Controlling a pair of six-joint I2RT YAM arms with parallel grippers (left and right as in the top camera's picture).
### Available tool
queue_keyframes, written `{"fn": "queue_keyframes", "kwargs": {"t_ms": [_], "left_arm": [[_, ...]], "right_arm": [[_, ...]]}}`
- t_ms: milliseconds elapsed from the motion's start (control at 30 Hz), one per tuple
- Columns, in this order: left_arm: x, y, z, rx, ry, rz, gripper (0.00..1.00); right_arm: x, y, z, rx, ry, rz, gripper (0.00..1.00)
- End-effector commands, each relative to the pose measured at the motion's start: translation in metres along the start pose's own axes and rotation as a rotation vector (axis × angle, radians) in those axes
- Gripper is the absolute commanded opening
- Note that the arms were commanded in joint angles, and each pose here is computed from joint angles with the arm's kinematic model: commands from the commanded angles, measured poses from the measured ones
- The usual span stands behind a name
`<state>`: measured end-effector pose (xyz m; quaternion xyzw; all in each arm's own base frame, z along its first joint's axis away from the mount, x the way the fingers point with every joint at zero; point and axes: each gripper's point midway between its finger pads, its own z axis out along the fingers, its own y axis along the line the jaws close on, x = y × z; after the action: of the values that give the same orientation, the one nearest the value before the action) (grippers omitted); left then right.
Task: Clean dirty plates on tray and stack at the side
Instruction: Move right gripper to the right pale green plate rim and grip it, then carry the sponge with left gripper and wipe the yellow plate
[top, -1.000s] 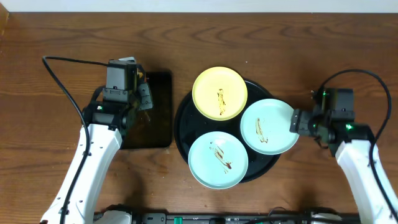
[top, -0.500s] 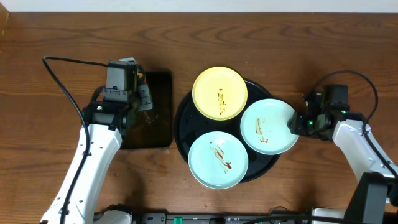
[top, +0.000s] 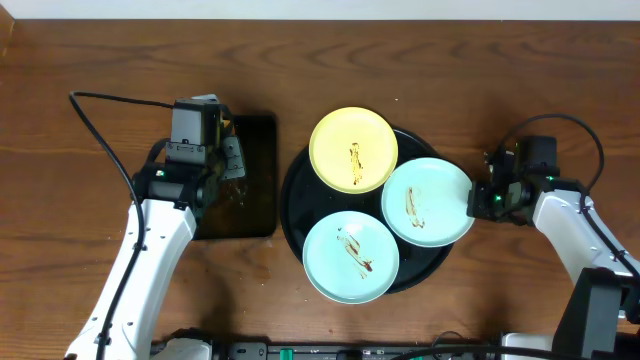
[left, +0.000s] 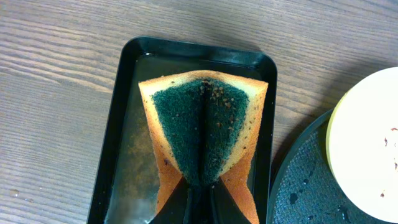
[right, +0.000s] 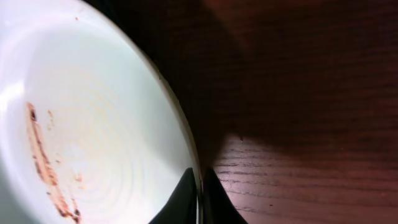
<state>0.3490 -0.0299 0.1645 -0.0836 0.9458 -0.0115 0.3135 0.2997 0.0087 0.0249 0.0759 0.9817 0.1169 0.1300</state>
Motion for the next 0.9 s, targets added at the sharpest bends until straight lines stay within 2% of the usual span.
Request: {"fn": "queue_keyframes", "kwargs": {"t_ms": [0, 600, 700, 867], "left_arm": [[-0.006, 0.002, -0.005, -0.011, -0.023, -0.013, 0.07], [-0.001, -0.003, -0.005, 0.02, 0.001, -0.01, 0.07], [0.021, -0.007, 0.001, 0.045, 0.103, -0.004, 0.07], [0.054, -0.001, 0.02, 0.007, 0.255, 0.008, 0.07]], "right_arm": [[-0.001, -0.005, 0.0, 0.011, 0.001, 0.006, 0.01], [0.003, -0.005, 0.0, 0.012, 0.016, 0.011, 0.01], [0.003, -0.005, 0.0, 0.012, 0.017, 0.011, 0.01], [0.003, -0.005, 0.0, 0.011, 0.017, 0.011, 0.01]]}}
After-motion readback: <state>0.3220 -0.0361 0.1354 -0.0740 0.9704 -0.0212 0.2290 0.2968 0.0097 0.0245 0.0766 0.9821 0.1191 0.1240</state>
